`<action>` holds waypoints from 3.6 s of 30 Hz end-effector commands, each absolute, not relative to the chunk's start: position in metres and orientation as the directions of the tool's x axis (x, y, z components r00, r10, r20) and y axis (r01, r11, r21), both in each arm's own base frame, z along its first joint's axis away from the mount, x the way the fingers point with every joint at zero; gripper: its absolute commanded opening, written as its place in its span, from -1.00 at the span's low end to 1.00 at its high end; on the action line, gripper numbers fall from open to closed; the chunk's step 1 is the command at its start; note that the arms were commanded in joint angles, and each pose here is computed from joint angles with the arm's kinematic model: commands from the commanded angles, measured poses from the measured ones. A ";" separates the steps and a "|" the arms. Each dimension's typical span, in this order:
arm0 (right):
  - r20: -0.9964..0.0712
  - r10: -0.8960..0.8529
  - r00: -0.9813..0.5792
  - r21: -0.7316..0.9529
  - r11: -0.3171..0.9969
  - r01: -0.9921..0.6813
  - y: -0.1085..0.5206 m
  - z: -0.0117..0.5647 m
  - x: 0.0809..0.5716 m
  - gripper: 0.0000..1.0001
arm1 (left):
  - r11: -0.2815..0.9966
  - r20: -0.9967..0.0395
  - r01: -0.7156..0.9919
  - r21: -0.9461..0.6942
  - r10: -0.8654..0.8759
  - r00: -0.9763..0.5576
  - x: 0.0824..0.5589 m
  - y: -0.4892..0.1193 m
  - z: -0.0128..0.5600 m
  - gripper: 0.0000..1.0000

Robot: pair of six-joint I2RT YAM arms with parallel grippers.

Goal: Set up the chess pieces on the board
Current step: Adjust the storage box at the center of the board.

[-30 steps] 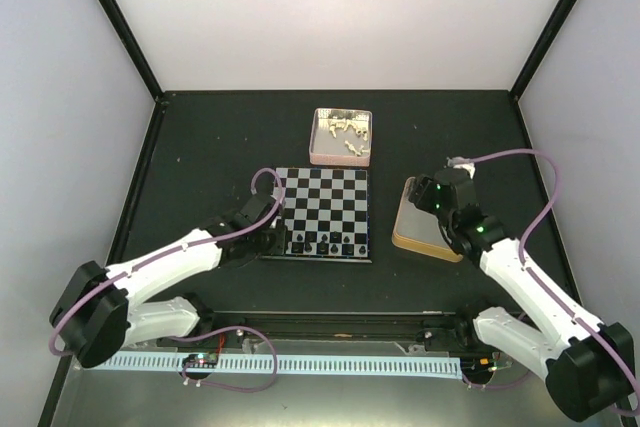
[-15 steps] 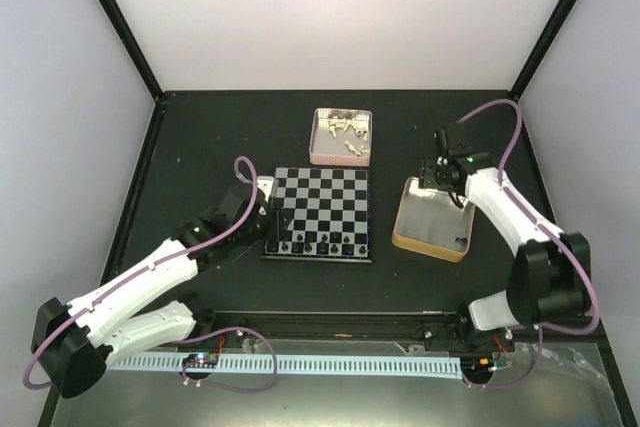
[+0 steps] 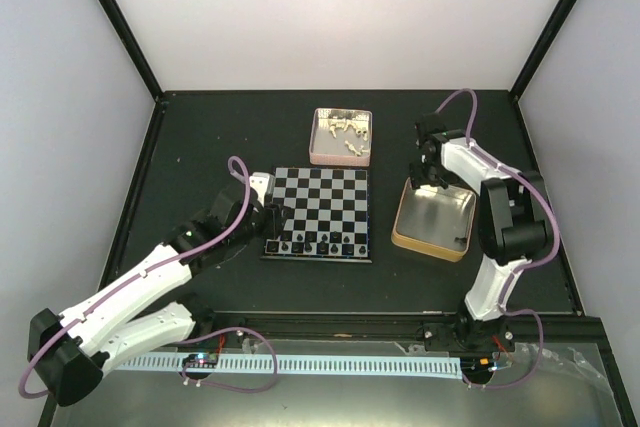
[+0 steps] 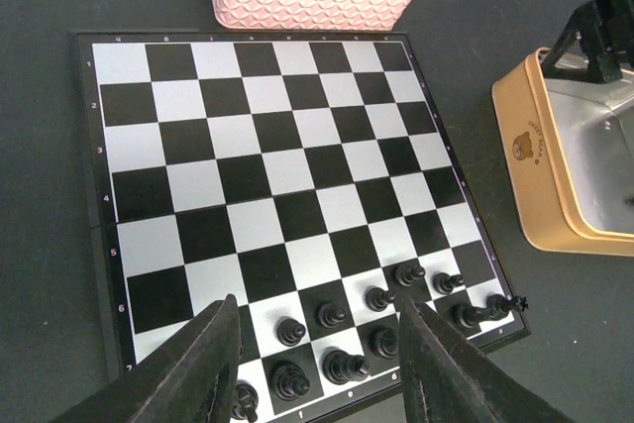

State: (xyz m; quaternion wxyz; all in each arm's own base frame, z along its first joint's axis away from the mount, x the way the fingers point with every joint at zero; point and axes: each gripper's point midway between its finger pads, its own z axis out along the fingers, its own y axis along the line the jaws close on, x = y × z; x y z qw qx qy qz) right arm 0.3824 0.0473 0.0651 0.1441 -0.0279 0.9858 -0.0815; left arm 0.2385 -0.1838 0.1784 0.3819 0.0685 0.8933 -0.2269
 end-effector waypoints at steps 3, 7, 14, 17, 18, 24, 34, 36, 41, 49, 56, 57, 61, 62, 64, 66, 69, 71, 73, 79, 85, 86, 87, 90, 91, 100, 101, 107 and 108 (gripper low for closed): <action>-0.251 -0.118 -0.961 -0.234 0.971 -0.058 0.035 0.059 0.400 0.37 | 0.892 -0.753 0.303 -0.336 -0.061 -0.655 0.245 -0.179 0.192 -0.09; -0.266 -0.090 -0.960 -0.284 0.959 -0.011 0.021 0.063 0.402 0.22 | 0.894 -0.757 0.301 -0.331 -0.062 -0.650 0.244 -0.177 0.192 -0.09; -0.293 0.066 -0.954 -0.300 0.941 0.158 -0.009 0.063 0.387 -0.16 | 0.891 -0.751 0.307 -0.334 -0.055 -0.658 0.244 -0.180 0.189 -0.09; -0.296 0.130 -0.946 -0.278 0.936 0.216 -0.016 0.060 0.378 -0.30 | 0.890 -0.748 0.310 -0.335 -0.051 -0.662 0.245 -0.181 0.187 -0.09; -0.297 0.148 -0.943 -0.272 0.934 0.232 -0.019 0.059 0.376 -0.36 | 0.889 -0.747 0.312 -0.336 -0.050 -0.662 0.245 -0.182 0.187 -0.09; -0.302 0.245 -0.921 -0.252 0.911 0.325 -0.031 0.055 0.353 -0.59 | 0.885 -0.739 0.317 -0.342 -0.045 -0.672 0.244 -0.184 0.185 -0.09; -0.297 0.447 -0.844 -0.040 0.877 0.479 -0.019 0.039 0.303 -0.79 | 0.880 -0.730 0.322 -0.348 -0.040 -0.682 0.244 -0.187 0.183 -0.09; -0.291 0.489 -0.822 0.009 0.861 0.509 -0.013 0.035 0.294 -0.79 | 0.880 -0.727 0.323 -0.349 -0.037 -0.686 0.244 -0.188 0.183 -0.09; -0.285 0.584 -0.760 0.113 0.808 0.578 -0.004 0.031 0.273 -0.63 | 0.879 -0.725 0.323 -0.351 -0.037 -0.687 0.245 -0.190 0.183 -0.09; -0.463 0.436 -0.772 0.019 0.876 0.483 -0.025 0.100 0.320 0.32 | 0.883 -0.729 0.322 -0.342 -0.034 -0.684 0.248 -0.189 0.185 -0.09; -0.494 0.252 -0.832 0.097 0.967 0.235 0.007 0.124 0.370 0.38 | 0.883 -0.735 0.325 -0.338 -0.032 -0.677 0.249 -0.190 0.187 -0.09; -0.494 0.233 -0.837 0.110 0.972 0.206 0.012 0.125 0.375 0.38 | 0.883 -0.735 0.326 -0.338 -0.032 -0.677 0.250 -0.190 0.187 -0.09; -0.469 0.162 -0.868 0.115 0.986 0.122 0.023 0.118 0.393 0.36 | 0.882 -0.735 0.331 -0.336 -0.025 -0.678 0.250 -0.192 0.188 -0.09; -0.464 0.142 -0.875 0.109 0.989 0.102 0.024 0.115 0.397 0.35 | 0.882 -0.735 0.329 -0.336 -0.027 -0.678 0.251 -0.192 0.188 -0.09; -0.451 0.105 -0.886 0.086 0.994 0.074 0.024 0.108 0.403 0.34 | 0.882 -0.734 0.330 -0.336 -0.026 -0.679 0.251 -0.192 0.188 -0.09; -0.439 0.057 -0.896 0.067 0.997 0.031 0.025 0.102 0.409 0.32 | 0.883 -0.734 0.328 -0.335 -0.026 -0.679 0.251 -0.191 0.187 -0.09; -0.414 0.018 -0.910 0.045 0.999 -0.001 0.025 0.090 0.413 0.32 | 0.883 -0.733 0.329 -0.334 -0.024 -0.680 0.251 -0.192 0.187 -0.09; -0.375 -0.001 -0.927 0.057 0.998 -0.024 0.030 0.078 0.413 0.31 | 0.882 -0.734 0.332 -0.334 -0.022 -0.679 0.251 -0.192 0.187 -0.09; -0.345 -0.017 -0.938 0.062 0.997 -0.041 0.033 0.069 0.411 0.30 | 0.884 -0.734 0.330 -0.331 -0.021 -0.679 0.251 -0.191 0.187 -0.09; -0.323 0.000 -0.946 0.020 1.000 -0.007 0.025 0.060 0.408 0.19 | 0.884 -0.732 0.331 -0.330 -0.018 -0.681 0.251 -0.191 0.185 -0.09; -0.339 0.068 -0.938 -0.050 0.995 0.090 0.008 0.064 0.400 -0.08 | 0.883 -0.729 0.333 -0.330 -0.014 -0.684 0.251 -0.192 0.183 -0.09; -0.335 0.078 -0.939 -0.060 0.993 0.103 0.005 0.063 0.397 -0.13 | 0.884 -0.729 0.333 -0.329 -0.013 -0.684 0.251 -0.192 0.182 -0.09; -0.332 0.084 -0.940 -0.069 0.991 0.113 0.003 0.063 0.395 -0.19 | 0.884 -0.729 0.332 -0.329 -0.015 -0.684 0.251 -0.192 0.182 -0.09; -0.317 0.120 -0.941 -0.097 0.983 0.157 -0.004 0.061 0.388 -0.37 | 0.883 -0.728 0.335 -0.328 -0.010 -0.686 0.251 -0.192 0.182 -0.09; -0.314 0.134 -0.940 -0.113 0.978 0.177 -0.007 0.061 0.385 -0.41 | 0.884 -0.727 0.334 -0.328 -0.011 -0.686 0.251 -0.192 0.181 -0.09; -0.303 0.239 -0.923 -0.133 0.948 0.289 -0.018 0.058 0.350 -0.73 | 0.883 -0.726 0.336 -0.329 -0.008 -0.688 0.250 -0.192 0.181 -0.09; -0.307 0.251 -0.918 -0.129 0.945 0.301 -0.018 0.060 0.346 -0.75 | 0.882 -0.726 0.337 -0.330 -0.009 -0.688 0.250 -0.192 0.181 -0.09; -0.296 0.327 -0.897 -0.069 0.930 0.361 -0.013 0.057 0.312 -0.87 | 0.881 -0.726 0.337 -0.332 -0.011 -0.688 0.251 -0.193 0.182 -0.09; -0.295 0.334 -0.895 -0.047 0.931 0.363 -0.009 0.057 0.308 -0.88 | 0.879 -0.727 0.339 -0.335 -0.012 -0.687 0.251 -0.194 0.183 -0.09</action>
